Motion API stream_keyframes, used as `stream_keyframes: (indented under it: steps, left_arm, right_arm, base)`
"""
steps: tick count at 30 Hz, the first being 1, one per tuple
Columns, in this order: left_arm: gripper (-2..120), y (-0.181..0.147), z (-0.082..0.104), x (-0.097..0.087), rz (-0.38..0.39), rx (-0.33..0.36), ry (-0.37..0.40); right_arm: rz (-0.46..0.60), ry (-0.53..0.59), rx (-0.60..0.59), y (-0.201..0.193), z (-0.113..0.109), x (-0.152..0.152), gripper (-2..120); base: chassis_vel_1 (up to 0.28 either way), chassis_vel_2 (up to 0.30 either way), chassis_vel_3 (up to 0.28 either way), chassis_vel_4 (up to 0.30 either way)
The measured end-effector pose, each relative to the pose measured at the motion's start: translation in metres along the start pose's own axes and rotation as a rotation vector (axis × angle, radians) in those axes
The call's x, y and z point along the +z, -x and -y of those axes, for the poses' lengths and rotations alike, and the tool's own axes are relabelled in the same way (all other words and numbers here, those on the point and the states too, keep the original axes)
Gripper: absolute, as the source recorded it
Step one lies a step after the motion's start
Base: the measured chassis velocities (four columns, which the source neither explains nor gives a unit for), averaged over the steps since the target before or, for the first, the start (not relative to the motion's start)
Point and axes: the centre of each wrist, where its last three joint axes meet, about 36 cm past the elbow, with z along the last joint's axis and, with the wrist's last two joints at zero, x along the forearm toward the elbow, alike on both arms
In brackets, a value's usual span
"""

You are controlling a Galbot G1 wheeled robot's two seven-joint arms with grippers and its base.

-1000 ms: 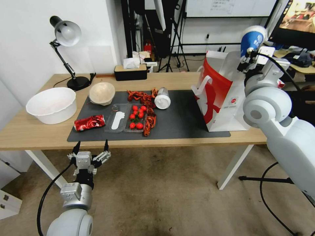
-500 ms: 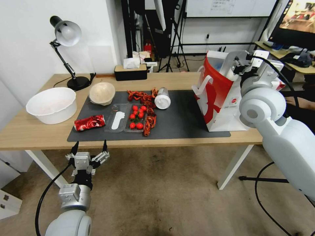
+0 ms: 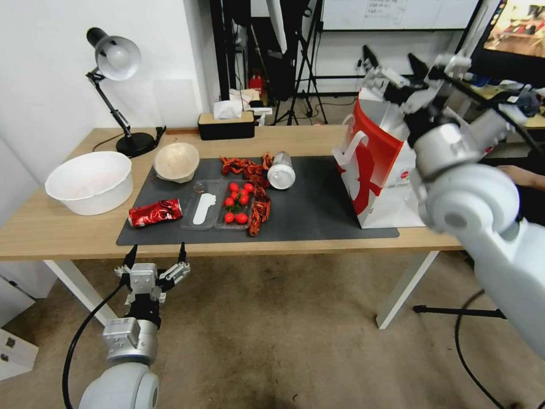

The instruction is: Pick up the trash from the table and place it into the takeout bag.

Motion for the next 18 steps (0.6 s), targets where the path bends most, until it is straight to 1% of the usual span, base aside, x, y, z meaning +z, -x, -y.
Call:
stream_keyframes:
  steps: [3,4,5,6,8,9,10,12,13,18]
  left_arm:
    - [100,0.000,0.000,0.001,0.000,-0.002,-0.001]
    - [100,0.000,0.000,0.001,0.000,-0.002,-0.001]
    - [100,0.000,0.000,0.001,0.000,-0.001,-0.002]
    - [100,0.000,0.000,0.001,0.000,-0.001,-0.002]
    - [100,0.000,0.000,0.001,0.000,-0.001,-0.002]
    - [100,0.000,0.000,0.001,0.000,0.000,-0.001]
    - [100,0.000,0.000,0.001,0.000,0.000,-0.001]
    - [100,-0.001,0.000,0.000,0.001,0.000,0.000]
    - [100,-0.001,-0.001,0.000,0.001,0.000,0.001]
    - [100,-0.001,-0.001,0.000,0.001,0.000,0.002]
  right_arm:
    - [-0.014,-0.071,-0.113,-0.050,-0.026,0.029,100]
    - [-0.014,-0.071,-0.113,-0.050,-0.026,0.029,100]
    - [-0.025,-0.094,-0.136,-0.067,-0.034,0.038,100]
    - [-0.025,-0.094,-0.136,-0.067,-0.034,0.038,100]
    - [-0.049,-0.112,-0.143,-0.085,-0.043,0.048,100]
    - [-0.067,-0.143,-0.141,-0.101,-0.049,0.058,100]
    - [-0.067,-0.143,-0.141,-0.101,-0.049,0.058,100]
    - [-0.087,-0.187,-0.128,-0.118,-0.054,0.072,100]
    - [-0.110,-0.205,-0.104,-0.131,-0.058,0.080,100]
    - [-0.126,-0.213,-0.084,-0.138,-0.062,0.085,100]
  base:
    - [0.000,0.000,0.000,0.000]
    - [0.000,0.000,0.000,0.000]
    - [0.000,0.000,0.000,0.000]
    - [0.000,0.000,0.000,0.000]
    - [0.000,0.000,0.000,0.000]
    - [0.000,0.000,0.000,0.000]
    - [0.000,0.000,0.000,0.000]
    - [0.000,0.000,0.000,0.000]
    - [0.000,0.000,0.000,0.000]
    - [0.000,0.000,0.000,0.000]
